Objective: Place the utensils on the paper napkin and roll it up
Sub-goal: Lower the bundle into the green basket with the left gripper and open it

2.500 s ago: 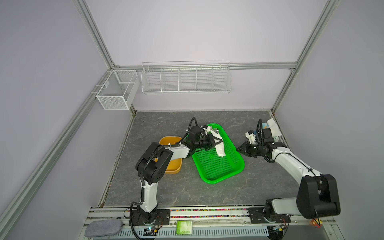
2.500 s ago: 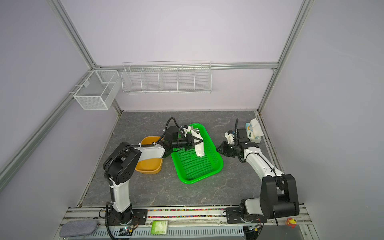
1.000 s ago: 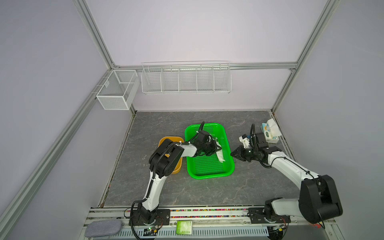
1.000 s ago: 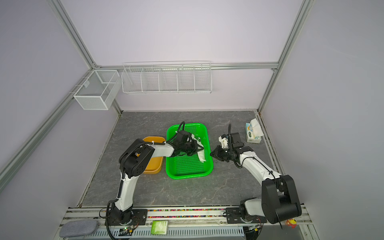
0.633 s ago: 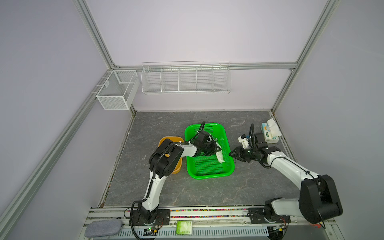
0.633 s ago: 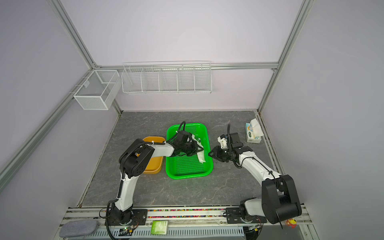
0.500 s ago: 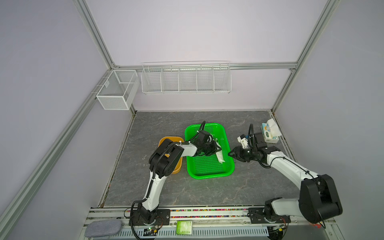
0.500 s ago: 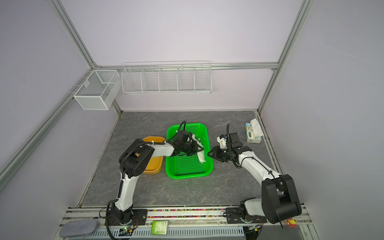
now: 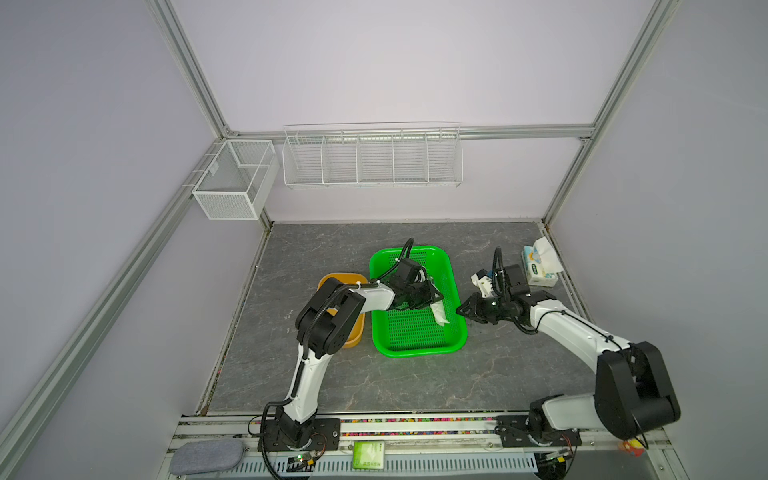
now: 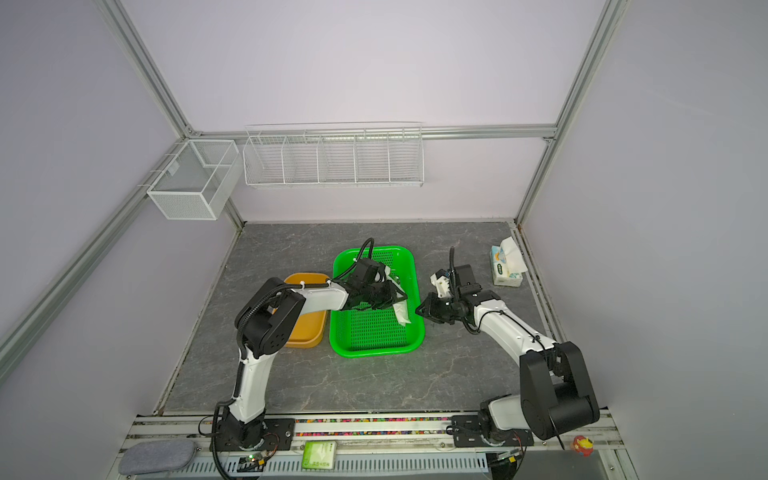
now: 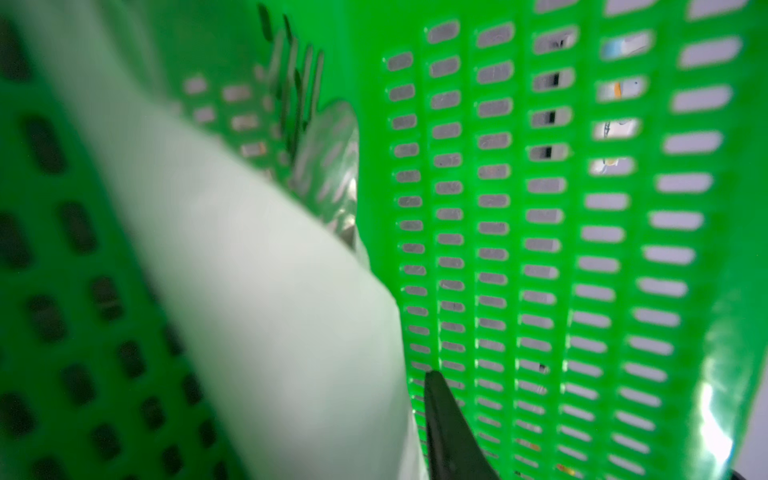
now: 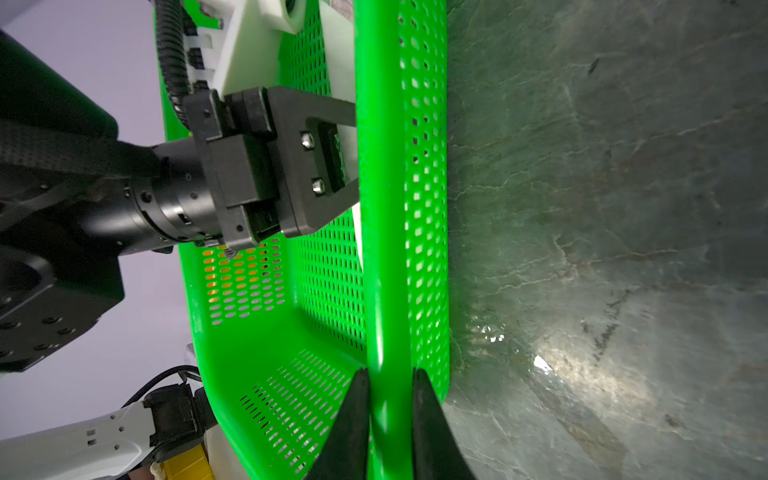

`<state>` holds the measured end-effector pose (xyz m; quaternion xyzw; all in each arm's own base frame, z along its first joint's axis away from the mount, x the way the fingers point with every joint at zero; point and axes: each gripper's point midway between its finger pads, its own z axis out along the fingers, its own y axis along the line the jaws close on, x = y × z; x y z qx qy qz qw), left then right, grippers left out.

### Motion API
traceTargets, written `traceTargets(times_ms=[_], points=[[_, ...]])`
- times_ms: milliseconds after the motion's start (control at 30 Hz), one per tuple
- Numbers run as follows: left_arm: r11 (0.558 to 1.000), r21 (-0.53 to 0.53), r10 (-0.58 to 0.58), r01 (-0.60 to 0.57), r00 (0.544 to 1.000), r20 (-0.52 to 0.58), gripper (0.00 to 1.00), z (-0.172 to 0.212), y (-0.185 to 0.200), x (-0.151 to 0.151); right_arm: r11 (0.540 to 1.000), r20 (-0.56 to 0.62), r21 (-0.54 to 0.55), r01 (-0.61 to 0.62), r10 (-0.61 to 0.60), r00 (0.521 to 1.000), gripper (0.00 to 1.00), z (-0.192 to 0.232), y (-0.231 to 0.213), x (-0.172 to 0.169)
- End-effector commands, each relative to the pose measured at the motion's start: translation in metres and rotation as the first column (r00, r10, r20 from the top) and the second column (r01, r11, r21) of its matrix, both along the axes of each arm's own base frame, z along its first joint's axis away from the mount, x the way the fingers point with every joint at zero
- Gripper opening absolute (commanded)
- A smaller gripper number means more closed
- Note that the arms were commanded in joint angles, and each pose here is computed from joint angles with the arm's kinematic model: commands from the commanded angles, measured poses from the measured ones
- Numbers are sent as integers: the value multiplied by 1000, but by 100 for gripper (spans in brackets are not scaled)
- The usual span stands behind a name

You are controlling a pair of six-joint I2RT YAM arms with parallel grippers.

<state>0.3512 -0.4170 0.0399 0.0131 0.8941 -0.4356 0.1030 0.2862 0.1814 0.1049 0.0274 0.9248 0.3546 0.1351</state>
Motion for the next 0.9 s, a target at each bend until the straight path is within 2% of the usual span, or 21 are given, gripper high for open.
traceTargets(times_ms=[0,133,433,867], points=[[990,143,18,-12,999,-39,30,-26,22,-10,999,-8,-31,27,-28,1000,15,-1,-6,2],[982,191,14,-9,999,-28,34,-25,28,-10,999,-5,-35,34,-34,999,12,-1,-7,2],[975,224,14,-11,1000,-11,42,-19,37,-10,999,-3,-38,32,-32,999,10,-1,-6,2],[975,224,-6,6,1000,-1,49,1,48,-22,999,-2,-37,35,-36,999,10,0,-5,4]])
